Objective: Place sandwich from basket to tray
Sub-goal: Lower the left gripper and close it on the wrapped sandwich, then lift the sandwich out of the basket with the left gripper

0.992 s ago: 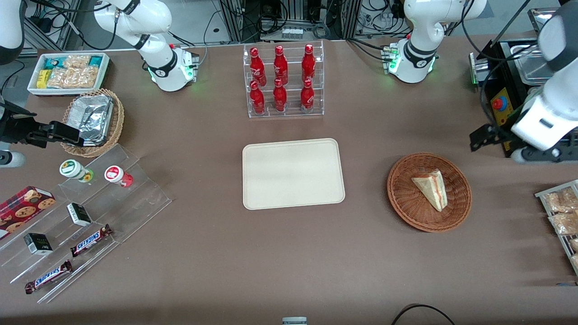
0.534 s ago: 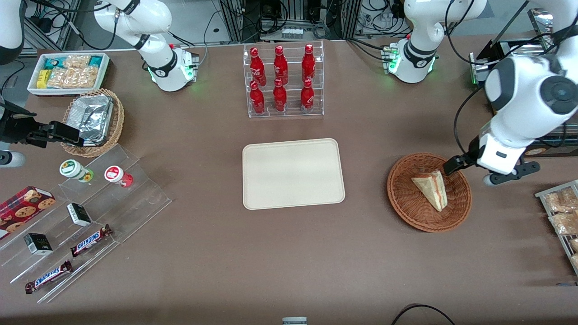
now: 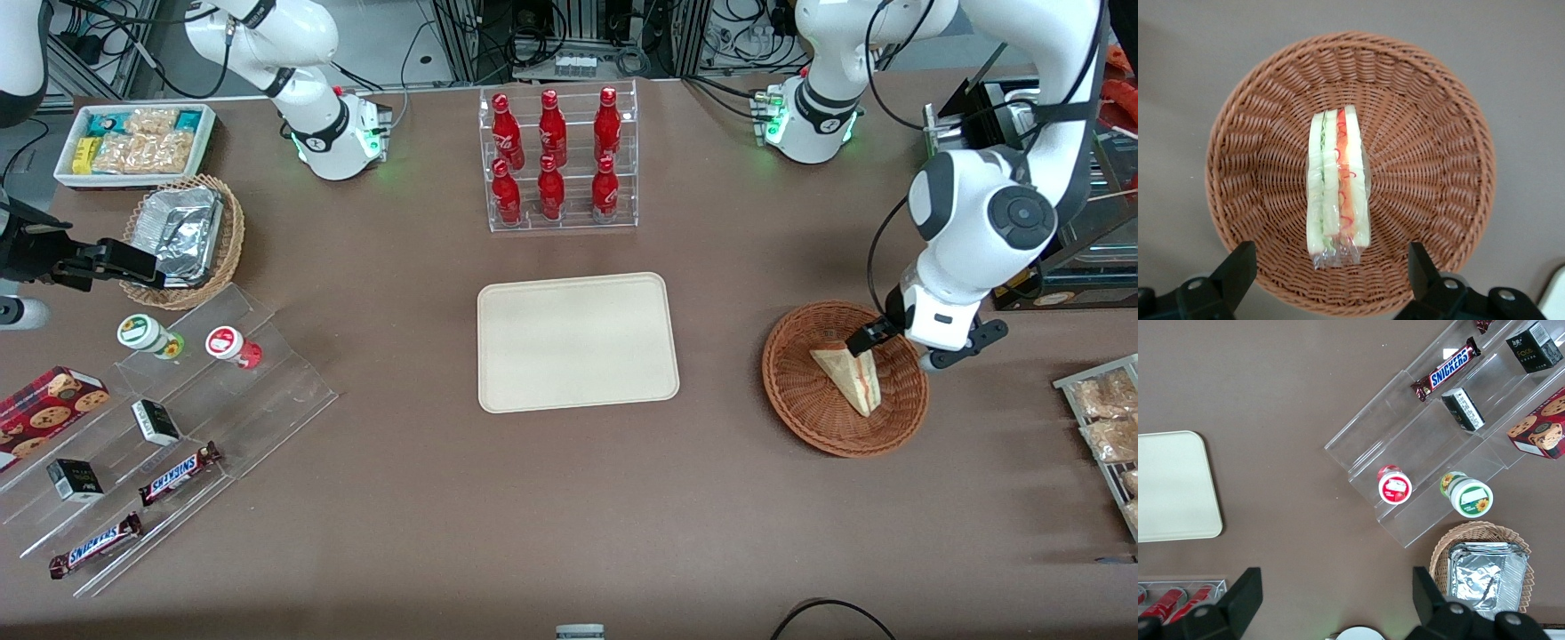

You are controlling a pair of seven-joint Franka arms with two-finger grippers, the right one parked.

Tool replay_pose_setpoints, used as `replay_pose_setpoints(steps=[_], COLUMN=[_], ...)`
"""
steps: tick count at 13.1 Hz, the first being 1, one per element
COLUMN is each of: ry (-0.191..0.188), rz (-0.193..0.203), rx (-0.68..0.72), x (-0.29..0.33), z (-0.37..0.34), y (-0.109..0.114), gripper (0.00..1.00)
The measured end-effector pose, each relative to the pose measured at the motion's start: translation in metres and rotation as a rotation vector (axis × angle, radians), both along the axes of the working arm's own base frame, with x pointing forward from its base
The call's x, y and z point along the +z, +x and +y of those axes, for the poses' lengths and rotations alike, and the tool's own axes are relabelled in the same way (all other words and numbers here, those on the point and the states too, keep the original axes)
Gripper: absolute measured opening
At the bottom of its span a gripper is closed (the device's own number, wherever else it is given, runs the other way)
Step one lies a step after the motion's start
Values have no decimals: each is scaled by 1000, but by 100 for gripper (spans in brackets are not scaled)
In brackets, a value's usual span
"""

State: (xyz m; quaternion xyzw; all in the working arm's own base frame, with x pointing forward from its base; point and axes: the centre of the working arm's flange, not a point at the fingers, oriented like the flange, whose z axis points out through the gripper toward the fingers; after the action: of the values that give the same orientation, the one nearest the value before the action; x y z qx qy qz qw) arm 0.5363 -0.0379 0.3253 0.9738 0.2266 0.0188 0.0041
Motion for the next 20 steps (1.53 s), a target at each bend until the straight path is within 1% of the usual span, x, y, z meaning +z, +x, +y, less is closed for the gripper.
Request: replay_pose_setpoints(steps=[3,9,11,14,16,17,18,20], ry=[-1,-4,-5,-5,-5,-5,-4,-2], rz=[9,2,1,2,-2,-5,-2,8], rx=[2,3,3,3,3,3,3,-1], x=[-29,-69,-78,-81,-79,-75,-67,-37], z=[0,0,0,-1,-1,-1,-1,-2], y=[3,1,1,1,2,3,4,8], gripper=[100,100,96,59,40,33,30,27])
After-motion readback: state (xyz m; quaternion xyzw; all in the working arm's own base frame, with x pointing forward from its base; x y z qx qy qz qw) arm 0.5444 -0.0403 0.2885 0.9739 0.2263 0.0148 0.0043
